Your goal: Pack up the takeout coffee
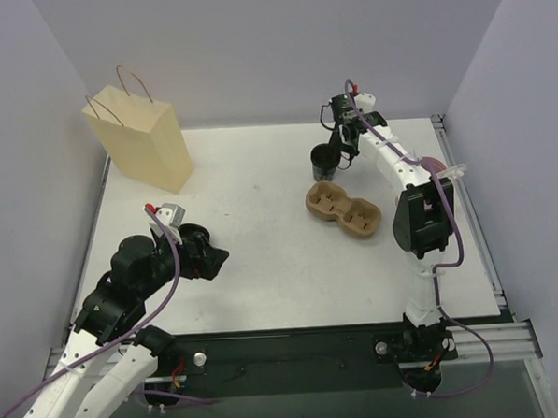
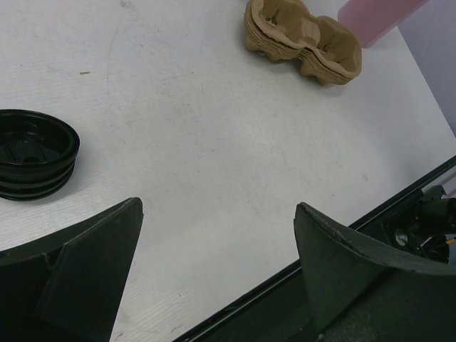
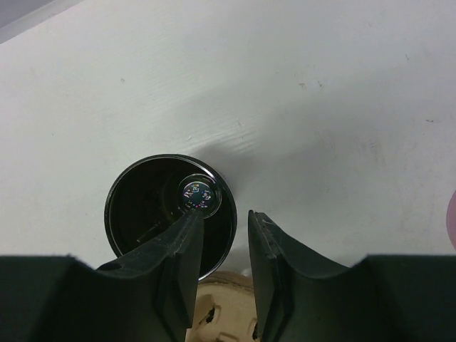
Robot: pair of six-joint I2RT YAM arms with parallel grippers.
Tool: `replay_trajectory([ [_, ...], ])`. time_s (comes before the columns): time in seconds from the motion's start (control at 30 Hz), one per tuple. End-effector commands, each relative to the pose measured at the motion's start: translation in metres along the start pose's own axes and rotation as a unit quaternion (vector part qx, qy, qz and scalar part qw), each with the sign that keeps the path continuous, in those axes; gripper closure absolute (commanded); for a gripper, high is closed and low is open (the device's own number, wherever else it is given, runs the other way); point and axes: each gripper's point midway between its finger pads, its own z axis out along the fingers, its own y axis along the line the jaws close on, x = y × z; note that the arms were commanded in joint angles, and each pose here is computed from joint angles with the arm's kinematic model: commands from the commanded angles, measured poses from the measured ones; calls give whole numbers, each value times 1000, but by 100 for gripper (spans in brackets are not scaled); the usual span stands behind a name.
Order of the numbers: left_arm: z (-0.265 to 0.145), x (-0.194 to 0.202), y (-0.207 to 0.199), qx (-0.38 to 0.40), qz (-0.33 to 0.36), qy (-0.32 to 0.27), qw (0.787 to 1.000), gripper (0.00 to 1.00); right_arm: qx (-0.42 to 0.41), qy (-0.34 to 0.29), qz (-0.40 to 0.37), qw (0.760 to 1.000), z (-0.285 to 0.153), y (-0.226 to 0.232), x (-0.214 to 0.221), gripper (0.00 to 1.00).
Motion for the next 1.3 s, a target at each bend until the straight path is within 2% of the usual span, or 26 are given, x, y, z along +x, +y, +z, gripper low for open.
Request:
replay_trajectory([
  [0.0, 0, -12, -6, 10, -1, -23, 1000, 3, -6, -5, 16, 1000, 6, 3, -7, 68],
  [0.43, 2, -10, -4, 6, -3, -18, 1000, 3, -8, 10, 19, 1000, 20, 3, 7, 75],
  [1.03, 1, -11, -5, 8, -3, -20, 1000, 3, 3, -4, -7, 1000, 13, -4, -1, 72],
  [1.13, 2, -10, -4, 6, -3, -19, 1000, 3, 5, -1, -7, 1000, 14, -5, 1, 69],
  [1.27, 2, -10, -4, 7, -3, -18, 1000, 3, 4, 4, -10, 1000, 16, -5, 4, 72],
])
